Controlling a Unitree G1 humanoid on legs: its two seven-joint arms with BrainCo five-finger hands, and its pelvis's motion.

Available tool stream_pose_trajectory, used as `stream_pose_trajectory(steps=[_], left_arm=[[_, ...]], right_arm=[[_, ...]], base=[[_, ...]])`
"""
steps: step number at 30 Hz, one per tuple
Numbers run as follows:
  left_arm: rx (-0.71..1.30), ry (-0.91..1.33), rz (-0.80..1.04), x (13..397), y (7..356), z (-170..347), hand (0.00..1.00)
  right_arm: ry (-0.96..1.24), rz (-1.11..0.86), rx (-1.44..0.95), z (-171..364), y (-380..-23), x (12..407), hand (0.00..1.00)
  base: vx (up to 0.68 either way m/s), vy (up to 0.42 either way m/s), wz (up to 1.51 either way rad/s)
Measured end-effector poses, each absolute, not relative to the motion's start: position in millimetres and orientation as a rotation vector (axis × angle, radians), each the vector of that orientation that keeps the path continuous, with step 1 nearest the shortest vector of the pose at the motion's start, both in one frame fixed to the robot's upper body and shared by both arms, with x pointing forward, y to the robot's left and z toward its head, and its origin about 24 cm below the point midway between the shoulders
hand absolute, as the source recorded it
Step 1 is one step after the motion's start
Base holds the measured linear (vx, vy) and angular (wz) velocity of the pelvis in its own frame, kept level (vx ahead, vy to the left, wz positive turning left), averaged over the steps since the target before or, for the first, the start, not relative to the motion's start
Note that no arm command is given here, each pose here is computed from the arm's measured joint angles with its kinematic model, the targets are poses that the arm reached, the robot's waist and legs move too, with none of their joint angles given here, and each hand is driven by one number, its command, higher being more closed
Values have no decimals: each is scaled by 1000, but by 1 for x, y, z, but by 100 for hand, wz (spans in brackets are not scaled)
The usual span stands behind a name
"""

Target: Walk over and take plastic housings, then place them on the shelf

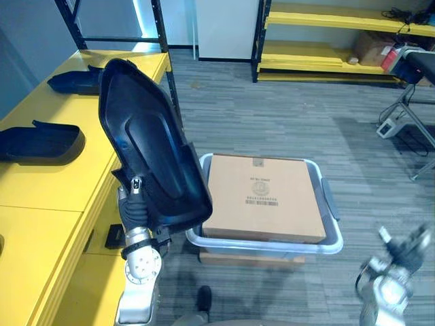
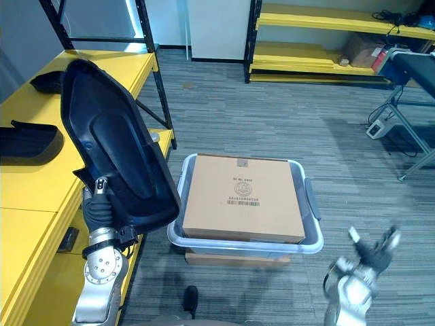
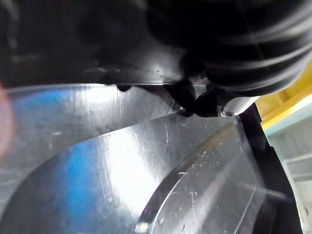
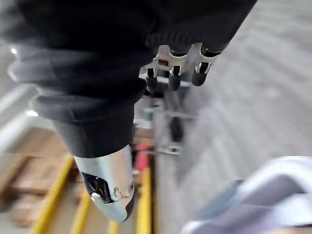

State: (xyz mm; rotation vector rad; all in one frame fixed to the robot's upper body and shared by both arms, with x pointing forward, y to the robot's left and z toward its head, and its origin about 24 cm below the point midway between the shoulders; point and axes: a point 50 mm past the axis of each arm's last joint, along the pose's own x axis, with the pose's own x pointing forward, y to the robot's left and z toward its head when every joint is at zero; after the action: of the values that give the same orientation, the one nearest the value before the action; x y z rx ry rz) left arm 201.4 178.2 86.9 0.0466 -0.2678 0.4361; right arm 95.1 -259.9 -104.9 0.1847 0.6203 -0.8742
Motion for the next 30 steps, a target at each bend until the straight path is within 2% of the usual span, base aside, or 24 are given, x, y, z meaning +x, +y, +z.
stream_pose_trajectory(steps=[4,6,15,21,30], left_arm=[[23,-257,407,195,171,85,100],[12,-244,408,194,169,83,100],[-31,-222,367,191,158,80,100],[-68,-224,313,192,148,81,100],[-111,-243,171,213,124,80,100]], right_arm=[[808,-728,270,-134,-221,79,0],[833,-667,277,-137,-212,81,0],[838,-543,263,-138,-195,93,0],[791,-464,212,-132,-193,120,0],[791,-398,208,-133,-180,138,0]], base=[[-1,-15,11],[-42,-4,13],[-35,-49,59],[-58,-30,119],[145,151,83]])
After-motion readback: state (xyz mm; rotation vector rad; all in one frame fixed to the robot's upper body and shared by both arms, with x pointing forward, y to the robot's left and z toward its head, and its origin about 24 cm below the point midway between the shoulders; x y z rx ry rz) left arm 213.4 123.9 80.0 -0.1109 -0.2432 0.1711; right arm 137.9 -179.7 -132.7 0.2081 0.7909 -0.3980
